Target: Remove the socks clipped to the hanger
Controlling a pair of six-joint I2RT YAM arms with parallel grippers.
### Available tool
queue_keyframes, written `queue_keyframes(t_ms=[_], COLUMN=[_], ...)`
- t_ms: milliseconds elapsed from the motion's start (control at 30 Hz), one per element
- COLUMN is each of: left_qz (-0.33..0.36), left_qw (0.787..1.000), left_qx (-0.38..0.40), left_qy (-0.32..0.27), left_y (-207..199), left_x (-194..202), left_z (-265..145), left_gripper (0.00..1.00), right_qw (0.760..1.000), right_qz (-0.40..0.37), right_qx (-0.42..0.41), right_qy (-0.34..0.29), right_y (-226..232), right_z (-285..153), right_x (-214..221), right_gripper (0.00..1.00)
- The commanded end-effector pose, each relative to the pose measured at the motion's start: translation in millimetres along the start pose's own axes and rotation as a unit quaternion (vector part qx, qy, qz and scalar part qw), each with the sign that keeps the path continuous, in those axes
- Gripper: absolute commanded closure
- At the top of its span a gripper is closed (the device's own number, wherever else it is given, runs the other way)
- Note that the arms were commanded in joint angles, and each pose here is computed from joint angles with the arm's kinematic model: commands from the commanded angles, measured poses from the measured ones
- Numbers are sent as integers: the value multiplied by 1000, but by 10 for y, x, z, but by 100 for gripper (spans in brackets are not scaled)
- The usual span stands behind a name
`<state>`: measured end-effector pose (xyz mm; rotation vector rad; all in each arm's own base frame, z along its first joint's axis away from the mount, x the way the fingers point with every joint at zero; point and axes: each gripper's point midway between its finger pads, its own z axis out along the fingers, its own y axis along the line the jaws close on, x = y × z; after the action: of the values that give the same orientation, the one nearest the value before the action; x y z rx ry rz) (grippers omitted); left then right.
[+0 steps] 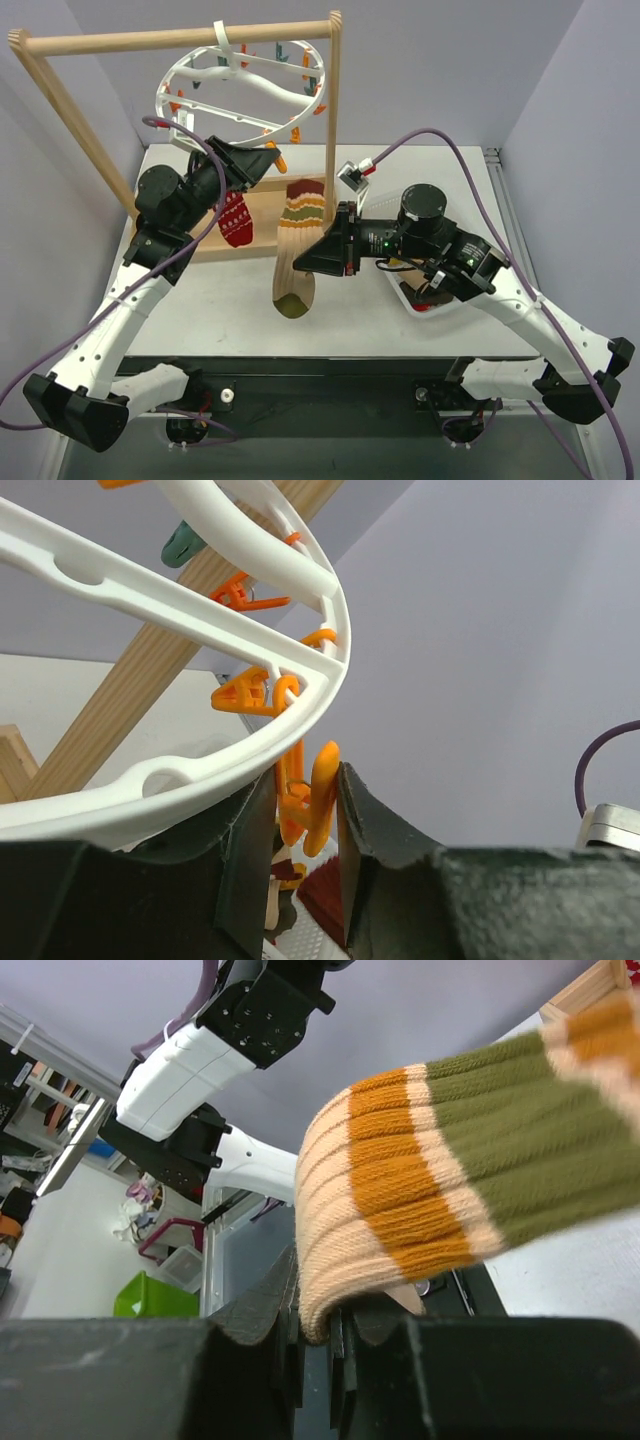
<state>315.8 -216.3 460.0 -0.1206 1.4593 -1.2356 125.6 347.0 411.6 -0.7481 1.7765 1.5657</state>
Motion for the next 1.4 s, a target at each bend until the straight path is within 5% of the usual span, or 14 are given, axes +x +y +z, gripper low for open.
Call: queue_keyframes(t_ms=[0,133,367,533,833,1100,1367], left_qz=[15,18,29,44,52,45,46], left_qw=[998,998,999,998,998,998,998], left_qx=[45,41,30,26,23,39,46], left_qy=[-37,-34,-30,-26,-28,-25,-24], left_y=[-270,-265,-264,-268,-266,-340,-401], left_x=[-239,-239,-245,-235,-254,-261,-274], left_z=[23,24,-11,-44,-29,34,25], left_gripper=[71,99,100,100,100,100,100], right_qw=[999,1000,978,904,776,729,771], right_qz=[-18,-13,12,44,89,106,26], right_qx=[-26,-4,198,412,620,676,635], right_qy=[-24,-25,-60,-100,-73,15,47], right_y=[164,47,-833,-1636,-2589,-3126,-3034], right_z=[-112,-155,-597,-1431,-2455,-2648,-2057], right_x=[-87,-21,-10,21,391,621,406], right_gripper=[100,100,100,100,98,59,23])
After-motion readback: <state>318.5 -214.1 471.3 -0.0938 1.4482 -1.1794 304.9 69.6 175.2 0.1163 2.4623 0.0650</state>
